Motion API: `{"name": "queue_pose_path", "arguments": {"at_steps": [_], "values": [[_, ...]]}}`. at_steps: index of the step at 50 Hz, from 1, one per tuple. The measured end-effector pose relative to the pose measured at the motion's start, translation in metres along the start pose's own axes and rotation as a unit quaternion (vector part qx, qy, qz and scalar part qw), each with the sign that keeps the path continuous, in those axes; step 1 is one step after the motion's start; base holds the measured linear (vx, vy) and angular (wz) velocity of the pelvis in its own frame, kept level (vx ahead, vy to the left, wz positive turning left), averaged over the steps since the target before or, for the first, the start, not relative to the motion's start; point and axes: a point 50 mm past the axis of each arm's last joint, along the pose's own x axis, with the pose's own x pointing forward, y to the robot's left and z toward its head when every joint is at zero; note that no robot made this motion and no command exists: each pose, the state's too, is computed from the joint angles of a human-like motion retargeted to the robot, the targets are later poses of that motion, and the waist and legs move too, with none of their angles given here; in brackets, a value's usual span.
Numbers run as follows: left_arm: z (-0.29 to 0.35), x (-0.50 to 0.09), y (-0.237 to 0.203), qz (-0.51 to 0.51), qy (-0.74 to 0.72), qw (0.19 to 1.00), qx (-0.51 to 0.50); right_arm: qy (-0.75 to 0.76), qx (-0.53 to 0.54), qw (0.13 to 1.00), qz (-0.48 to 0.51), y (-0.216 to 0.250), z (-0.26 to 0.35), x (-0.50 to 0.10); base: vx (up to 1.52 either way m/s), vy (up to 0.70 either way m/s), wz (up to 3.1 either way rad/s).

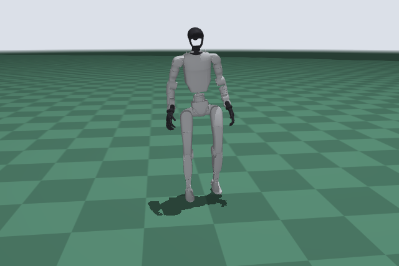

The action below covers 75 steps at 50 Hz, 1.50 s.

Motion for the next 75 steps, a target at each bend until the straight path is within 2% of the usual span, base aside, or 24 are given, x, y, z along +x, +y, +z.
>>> {"name": "queue_pose_path", "arguments": {"at_steps": [10, 17, 23, 35, 44, 59, 68, 75], "values": [[-0.003, -0.003, -0.038, -0.094, 0.012, 0.995, 0.026, 0.044, 0.017, 0.997, 0.060, 0.029, -0.011, -0.004, 0.23, 0.05, -0.37], [-0.003, -0.001, -0.041, -0.103, 0.034, 0.994, -0.026, 0.094, 0.022, 0.990, 0.106, 0.056, -0.025, -0.012, 0.16, 0.07, -0.20], [-0.011, -0.004, -0.038, -0.100, 0.047, 0.993, -0.028, 0.097, 0.000, 0.988, 0.121, 0.069, -0.029, -0.020, 0.11, 0.06, -0.03], [-0.014, -0.001, -0.032, -0.092, 0.063, 0.993, 0.035, 0.095, -0.008, 0.989, 0.117, 0.071, -0.030, -0.021, 0.08, 0.03, 0.18], [0.001, 0.006, -0.027, -0.054, 0.042, 0.997, 0.031, 0.081, -0.048, 0.989, 0.115, 0.068, -0.022, -0.013, 0.06, -0.01, 0.00], [0.030, 0.012, -0.035, -0.079, -0.017, 0.991, 0.106, 0.051, -0.045, 0.992, 0.110, 0.067, -0.003, -0.002, 0.01, 0.00, 0.07], [0.028, 0.013, -0.039, -0.066, -0.004, 0.994, 0.088, 0.034, -0.057, 0.991, 0.114, 0.069, 0.005, 0.001, 0.00, 0.00, 0.00], [0.039, 0.009, -0.035, -0.035, -0.063, 0.994, 0.080, 0.027, -0.050, 0.994, 0.096, 0.065, 0.005, 0.000, 0.00, 0.00, 0.00]]}}
